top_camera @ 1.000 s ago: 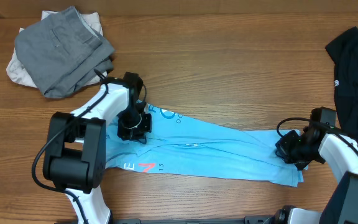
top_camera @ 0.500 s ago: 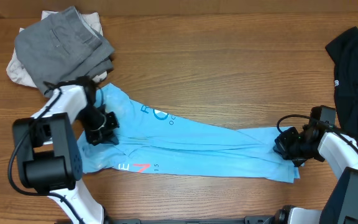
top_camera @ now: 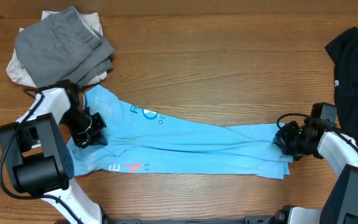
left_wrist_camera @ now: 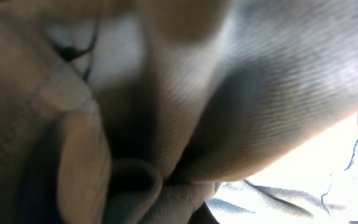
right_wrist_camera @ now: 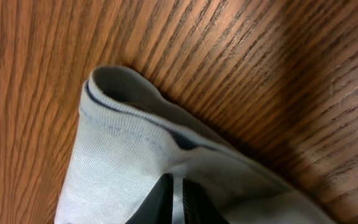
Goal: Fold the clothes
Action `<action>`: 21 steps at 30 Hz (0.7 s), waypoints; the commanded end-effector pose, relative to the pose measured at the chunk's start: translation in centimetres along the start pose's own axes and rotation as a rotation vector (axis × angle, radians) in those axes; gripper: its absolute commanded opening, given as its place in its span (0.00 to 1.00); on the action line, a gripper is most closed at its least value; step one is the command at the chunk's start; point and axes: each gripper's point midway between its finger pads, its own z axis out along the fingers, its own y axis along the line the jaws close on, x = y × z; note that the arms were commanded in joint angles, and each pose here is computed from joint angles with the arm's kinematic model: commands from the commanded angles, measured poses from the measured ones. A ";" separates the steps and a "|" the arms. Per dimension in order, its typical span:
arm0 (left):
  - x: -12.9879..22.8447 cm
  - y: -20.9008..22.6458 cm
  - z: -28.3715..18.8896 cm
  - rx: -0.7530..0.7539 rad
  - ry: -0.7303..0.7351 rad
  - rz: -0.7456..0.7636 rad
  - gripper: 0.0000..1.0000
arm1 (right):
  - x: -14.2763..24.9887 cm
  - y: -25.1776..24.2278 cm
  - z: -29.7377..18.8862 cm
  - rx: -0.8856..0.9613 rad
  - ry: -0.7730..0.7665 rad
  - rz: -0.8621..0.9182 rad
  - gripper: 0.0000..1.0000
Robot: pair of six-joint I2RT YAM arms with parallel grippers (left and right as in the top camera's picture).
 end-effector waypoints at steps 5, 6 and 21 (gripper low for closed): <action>-1.1 3.7 -0.3 -0.079 -0.036 -0.096 0.04 | -0.5 2.5 -0.6 -0.009 -0.019 -0.074 0.08; -1.1 3.9 -0.4 -0.077 -0.035 -0.101 0.04 | -0.6 2.9 -0.8 -0.004 -0.021 -0.084 0.08; -1.2 4.9 -7.7 0.026 -0.198 -0.197 0.06 | -3.6 6.1 -10.4 0.172 -0.107 -0.149 0.26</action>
